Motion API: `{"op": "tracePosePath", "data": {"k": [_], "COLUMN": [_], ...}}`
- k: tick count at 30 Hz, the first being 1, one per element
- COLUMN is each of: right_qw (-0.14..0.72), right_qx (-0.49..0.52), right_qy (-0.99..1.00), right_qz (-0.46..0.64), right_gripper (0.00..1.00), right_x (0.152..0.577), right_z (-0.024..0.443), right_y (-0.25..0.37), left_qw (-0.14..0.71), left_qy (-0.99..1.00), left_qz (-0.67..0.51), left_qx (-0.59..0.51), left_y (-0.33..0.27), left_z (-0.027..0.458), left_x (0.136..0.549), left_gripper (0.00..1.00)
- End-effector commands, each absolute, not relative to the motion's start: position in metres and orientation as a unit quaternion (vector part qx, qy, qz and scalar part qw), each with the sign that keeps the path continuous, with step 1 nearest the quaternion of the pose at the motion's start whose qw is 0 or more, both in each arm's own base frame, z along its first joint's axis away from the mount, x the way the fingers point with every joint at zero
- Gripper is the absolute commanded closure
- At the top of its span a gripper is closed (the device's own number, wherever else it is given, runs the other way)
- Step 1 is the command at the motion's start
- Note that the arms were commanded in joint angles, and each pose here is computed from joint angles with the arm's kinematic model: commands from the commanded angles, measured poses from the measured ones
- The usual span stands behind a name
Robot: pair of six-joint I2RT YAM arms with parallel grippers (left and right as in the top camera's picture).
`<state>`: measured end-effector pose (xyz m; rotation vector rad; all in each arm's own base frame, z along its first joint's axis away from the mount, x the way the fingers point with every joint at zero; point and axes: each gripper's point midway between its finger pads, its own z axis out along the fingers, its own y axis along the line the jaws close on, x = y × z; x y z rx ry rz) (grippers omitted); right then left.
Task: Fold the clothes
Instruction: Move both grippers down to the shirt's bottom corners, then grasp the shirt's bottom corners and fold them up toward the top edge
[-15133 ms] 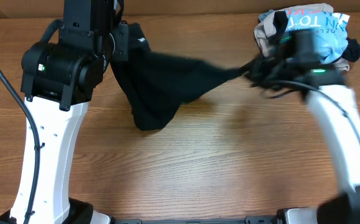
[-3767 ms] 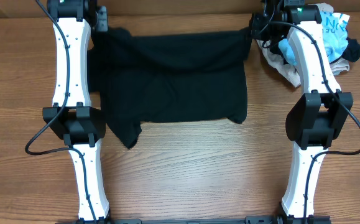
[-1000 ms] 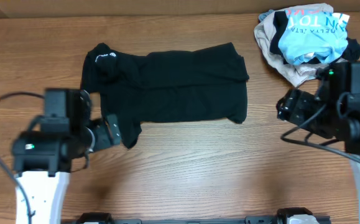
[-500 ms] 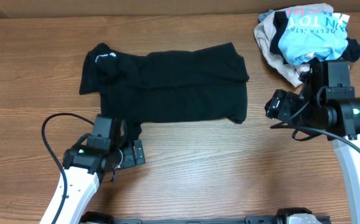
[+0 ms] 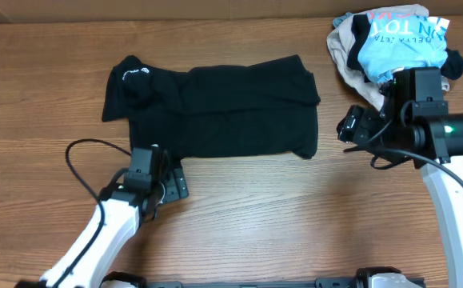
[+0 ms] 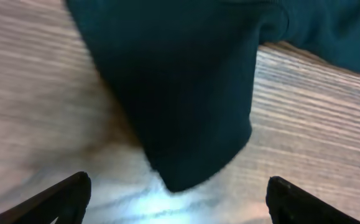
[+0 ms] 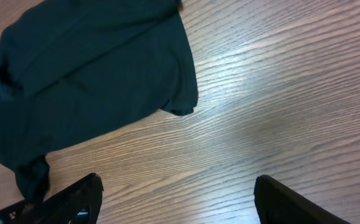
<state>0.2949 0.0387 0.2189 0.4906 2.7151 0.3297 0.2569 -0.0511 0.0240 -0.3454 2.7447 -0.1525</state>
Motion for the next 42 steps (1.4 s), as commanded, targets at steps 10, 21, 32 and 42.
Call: {"op": "tracePosePath", "data": {"k": [10, 21, 32, 42], "right_qw": [0.179, 0.181, 0.099, 0.081], "right_qx": [0.173, 0.175, 0.191, 0.176], "right_qy": [0.961, 0.961, 0.969, 0.974], "right_qz": [0.118, 0.118, 0.118, 0.120], "right_gripper": [0.18, 0.23, 0.23, 0.44], "right_x": [0.301, 0.303, 0.301, 0.328], "right_z": [0.214, 0.213, 0.147, 0.093], "right_y": [0.041, 0.040, 0.047, 0.074], "left_qw": [0.164, 0.204, 0.144, 0.109], "left_qy": [0.982, 0.974, 0.987, 0.991], "left_qz": [-0.031, 0.024, 0.073, 0.083], "left_qx": [-0.085, -0.097, -0.017, 0.006], "left_y": [-0.050, -0.031, -0.027, -0.024], "left_z": [-0.009, 0.000, 0.092, 0.115], "left_x": [0.264, 0.281, 0.295, 0.283], "left_gripper": [0.37, 0.96, 0.96, 0.96]}}
